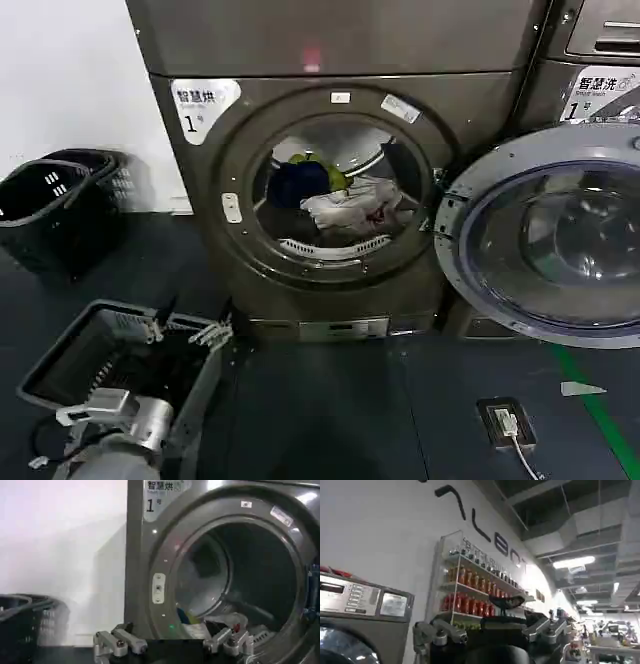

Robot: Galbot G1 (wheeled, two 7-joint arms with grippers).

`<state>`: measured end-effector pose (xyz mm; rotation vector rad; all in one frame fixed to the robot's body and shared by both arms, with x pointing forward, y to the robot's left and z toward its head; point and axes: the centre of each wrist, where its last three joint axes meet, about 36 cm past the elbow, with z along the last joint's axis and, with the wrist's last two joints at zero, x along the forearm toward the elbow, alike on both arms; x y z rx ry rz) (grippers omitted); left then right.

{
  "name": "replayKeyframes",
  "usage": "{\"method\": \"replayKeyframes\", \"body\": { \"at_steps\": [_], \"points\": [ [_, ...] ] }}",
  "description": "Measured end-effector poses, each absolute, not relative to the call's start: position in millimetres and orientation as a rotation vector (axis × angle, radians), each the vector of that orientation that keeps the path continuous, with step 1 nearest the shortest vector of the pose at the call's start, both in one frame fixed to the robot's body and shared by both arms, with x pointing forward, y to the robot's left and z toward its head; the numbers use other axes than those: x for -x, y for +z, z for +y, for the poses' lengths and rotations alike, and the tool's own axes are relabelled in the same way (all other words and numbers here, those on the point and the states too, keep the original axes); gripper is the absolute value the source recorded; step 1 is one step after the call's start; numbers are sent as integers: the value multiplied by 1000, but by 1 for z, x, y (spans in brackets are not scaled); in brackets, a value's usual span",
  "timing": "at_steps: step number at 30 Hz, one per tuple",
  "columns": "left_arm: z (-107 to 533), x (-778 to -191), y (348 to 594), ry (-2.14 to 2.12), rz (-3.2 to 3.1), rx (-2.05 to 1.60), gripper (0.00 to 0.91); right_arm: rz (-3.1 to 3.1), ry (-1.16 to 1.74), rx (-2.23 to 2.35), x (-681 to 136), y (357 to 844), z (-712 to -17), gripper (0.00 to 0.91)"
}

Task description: Grasp the clothes from the dryer.

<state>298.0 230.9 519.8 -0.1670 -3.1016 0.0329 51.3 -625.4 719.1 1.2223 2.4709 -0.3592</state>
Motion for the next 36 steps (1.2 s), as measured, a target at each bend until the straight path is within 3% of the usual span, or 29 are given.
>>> {"method": "replayKeyframes", "body": {
  "at_steps": [36],
  "points": [
    [251, -301, 527, 12, -3128, 129, 907, 2484, -351, -1176, -55, 720, -625, 907]
  ]
}}
